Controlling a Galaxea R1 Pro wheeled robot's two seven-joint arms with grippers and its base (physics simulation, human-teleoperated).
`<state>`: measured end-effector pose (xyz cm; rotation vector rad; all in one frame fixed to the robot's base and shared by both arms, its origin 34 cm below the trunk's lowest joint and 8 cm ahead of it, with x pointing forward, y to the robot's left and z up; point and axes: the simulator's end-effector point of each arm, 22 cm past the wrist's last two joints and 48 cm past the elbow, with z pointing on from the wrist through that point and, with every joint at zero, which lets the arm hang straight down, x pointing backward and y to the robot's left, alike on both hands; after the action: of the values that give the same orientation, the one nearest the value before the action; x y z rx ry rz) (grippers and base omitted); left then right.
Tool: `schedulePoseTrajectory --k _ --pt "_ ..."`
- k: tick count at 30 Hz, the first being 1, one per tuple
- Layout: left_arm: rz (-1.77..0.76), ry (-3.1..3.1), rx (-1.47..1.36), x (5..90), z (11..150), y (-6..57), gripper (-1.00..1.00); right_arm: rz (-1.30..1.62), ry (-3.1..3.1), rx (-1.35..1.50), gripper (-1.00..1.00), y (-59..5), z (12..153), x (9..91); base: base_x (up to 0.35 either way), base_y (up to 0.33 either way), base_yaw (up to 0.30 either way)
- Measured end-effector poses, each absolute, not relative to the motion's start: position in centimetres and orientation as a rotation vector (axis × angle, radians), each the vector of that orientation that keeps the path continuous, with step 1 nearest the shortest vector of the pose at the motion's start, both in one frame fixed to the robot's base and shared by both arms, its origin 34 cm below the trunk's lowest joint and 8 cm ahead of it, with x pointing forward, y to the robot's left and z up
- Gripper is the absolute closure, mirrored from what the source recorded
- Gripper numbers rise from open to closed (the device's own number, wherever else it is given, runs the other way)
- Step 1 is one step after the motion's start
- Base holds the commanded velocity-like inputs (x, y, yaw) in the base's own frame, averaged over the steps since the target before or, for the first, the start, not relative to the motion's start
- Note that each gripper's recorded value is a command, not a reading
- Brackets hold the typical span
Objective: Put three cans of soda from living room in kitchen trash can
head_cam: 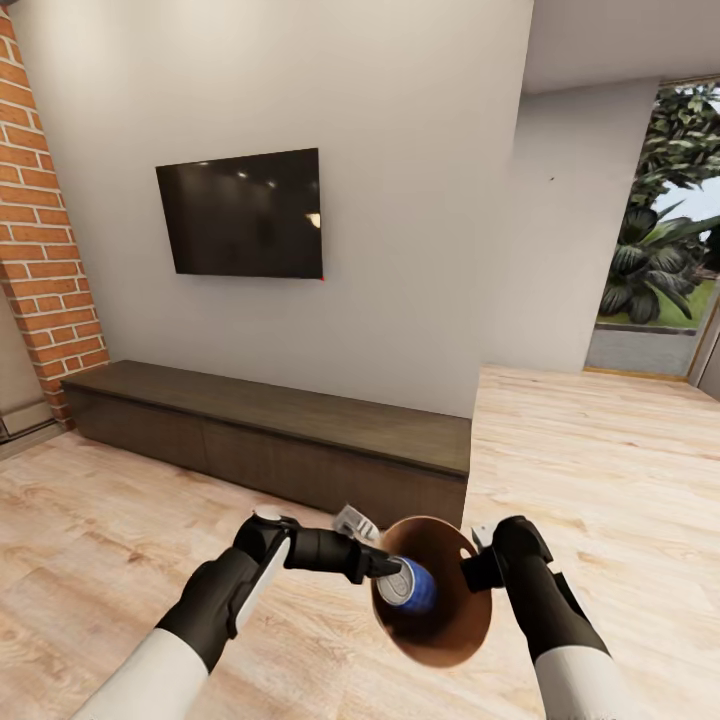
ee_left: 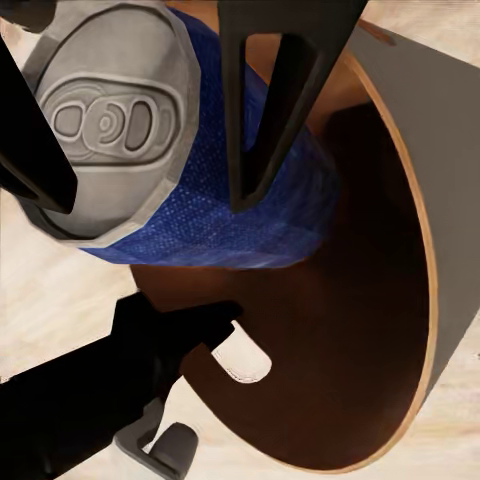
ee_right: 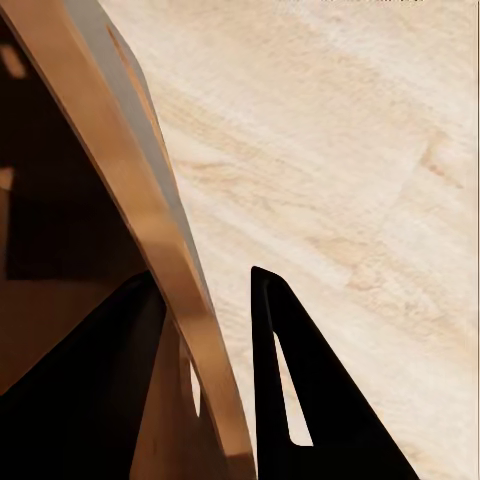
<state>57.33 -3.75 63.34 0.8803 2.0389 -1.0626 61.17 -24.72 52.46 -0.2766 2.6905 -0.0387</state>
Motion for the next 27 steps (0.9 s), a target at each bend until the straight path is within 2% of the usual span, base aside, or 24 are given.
schedulePoseTrajectory --k 27 --pt "-0.918 2.086 0.844 58.4 59.7 -6.3 1.00 -0.039 2.672 -0.307 1.00 -22.8 53.3 61.8 0.000 0.000 0.000"
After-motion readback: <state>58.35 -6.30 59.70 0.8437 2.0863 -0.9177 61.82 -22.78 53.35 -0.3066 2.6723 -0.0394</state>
